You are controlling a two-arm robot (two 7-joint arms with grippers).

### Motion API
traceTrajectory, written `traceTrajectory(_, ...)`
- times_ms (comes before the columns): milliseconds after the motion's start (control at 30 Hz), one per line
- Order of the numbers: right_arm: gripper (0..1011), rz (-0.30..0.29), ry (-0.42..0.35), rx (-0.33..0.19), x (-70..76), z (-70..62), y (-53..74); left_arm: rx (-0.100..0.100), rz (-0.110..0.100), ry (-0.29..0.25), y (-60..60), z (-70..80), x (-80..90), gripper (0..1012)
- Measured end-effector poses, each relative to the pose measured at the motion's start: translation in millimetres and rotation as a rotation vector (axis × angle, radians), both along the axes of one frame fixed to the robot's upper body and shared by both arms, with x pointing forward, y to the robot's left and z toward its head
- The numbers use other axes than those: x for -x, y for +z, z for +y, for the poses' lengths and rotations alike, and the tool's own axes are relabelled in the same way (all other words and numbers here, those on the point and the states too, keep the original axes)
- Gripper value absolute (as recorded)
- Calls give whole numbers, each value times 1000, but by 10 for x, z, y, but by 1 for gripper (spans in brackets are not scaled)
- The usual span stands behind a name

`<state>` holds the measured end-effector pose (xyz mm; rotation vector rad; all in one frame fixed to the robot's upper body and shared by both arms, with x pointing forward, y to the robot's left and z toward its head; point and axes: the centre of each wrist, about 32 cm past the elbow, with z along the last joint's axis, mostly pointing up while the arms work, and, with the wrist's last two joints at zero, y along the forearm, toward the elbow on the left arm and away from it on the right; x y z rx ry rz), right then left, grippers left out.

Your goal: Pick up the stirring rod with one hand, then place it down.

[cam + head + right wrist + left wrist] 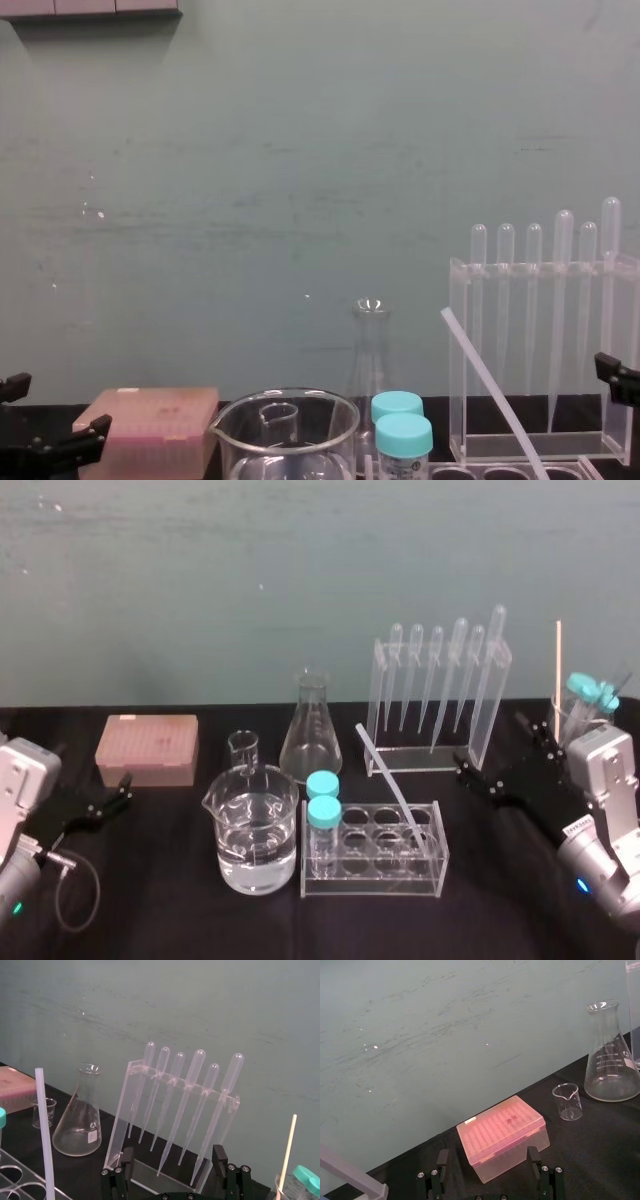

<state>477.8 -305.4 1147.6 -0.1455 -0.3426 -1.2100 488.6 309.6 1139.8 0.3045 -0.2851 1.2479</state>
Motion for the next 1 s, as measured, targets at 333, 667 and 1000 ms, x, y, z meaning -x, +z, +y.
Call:
traceTrajectory(333, 1002, -12, -1, -3, -11, 3, 13, 0, 0, 0, 0, 0, 0, 1000)
traceTrajectory(667, 1002, -18, -3, -6, -15, 5, 20, 0, 0, 0, 0, 0, 0, 1000)
traceTrajectory(1000, 1002, -23, -3, -8, -18, 7, 27, 0, 0, 0, 0, 0, 0, 1000)
